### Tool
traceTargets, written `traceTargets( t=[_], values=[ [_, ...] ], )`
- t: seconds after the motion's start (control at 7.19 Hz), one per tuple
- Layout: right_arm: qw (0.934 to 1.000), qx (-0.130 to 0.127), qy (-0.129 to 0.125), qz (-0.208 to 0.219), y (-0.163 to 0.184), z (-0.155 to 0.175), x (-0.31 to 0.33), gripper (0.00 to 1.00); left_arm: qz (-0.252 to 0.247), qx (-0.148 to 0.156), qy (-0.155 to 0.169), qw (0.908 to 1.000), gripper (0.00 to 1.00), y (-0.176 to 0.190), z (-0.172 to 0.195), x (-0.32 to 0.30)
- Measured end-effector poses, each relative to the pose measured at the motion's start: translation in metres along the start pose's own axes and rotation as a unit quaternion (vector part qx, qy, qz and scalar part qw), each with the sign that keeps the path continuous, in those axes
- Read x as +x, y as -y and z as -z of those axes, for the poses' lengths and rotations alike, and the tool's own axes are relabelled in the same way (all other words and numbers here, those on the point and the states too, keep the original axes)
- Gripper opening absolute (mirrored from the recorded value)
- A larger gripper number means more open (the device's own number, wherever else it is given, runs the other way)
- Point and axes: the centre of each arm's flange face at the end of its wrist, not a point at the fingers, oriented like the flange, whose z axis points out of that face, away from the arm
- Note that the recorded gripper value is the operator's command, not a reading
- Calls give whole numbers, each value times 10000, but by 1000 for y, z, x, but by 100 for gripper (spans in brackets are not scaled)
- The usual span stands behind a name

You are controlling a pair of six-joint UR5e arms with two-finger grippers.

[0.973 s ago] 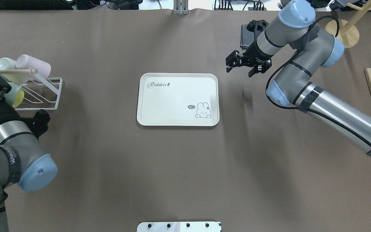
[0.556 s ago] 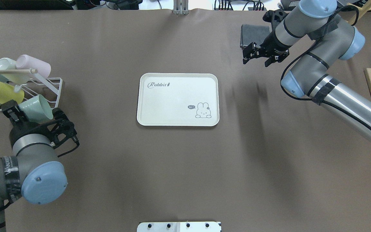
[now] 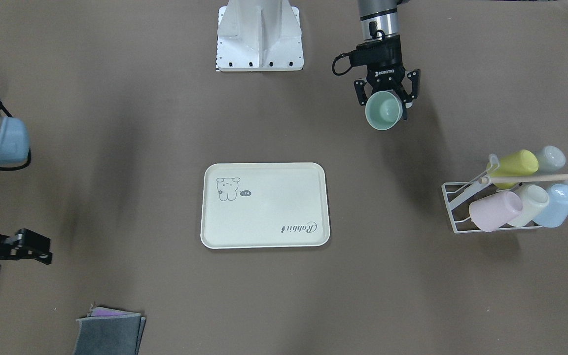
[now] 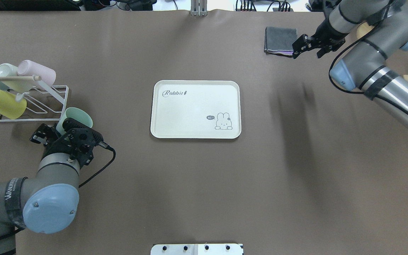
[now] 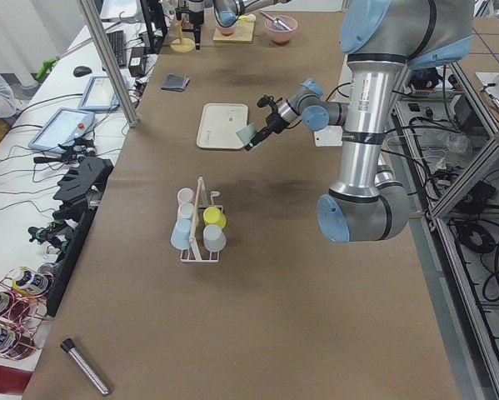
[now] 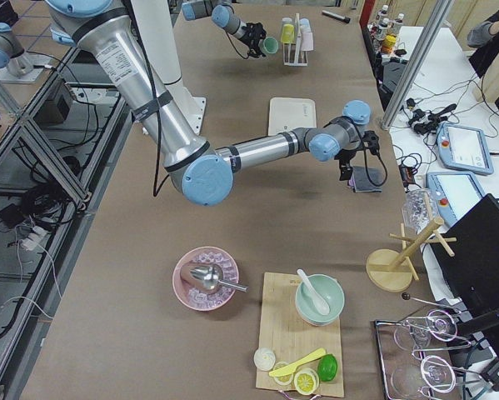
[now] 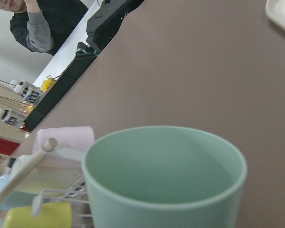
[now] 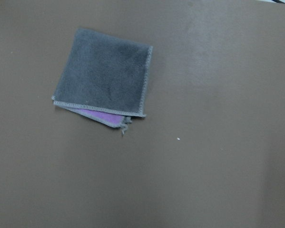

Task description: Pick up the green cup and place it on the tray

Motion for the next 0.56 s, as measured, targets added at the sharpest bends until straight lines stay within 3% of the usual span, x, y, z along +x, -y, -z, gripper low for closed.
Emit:
traceTargets(
  t=[0.28,0.56],
  values=[
    [9979,-164,-617,106,-75,46,-14,100,811,623,-885,9908,16,23,-3,39],
    [9950,-336,-850,393,-148,70,15,100,1440,1160,-1469,9717,16,34,-29,85]
  ],
)
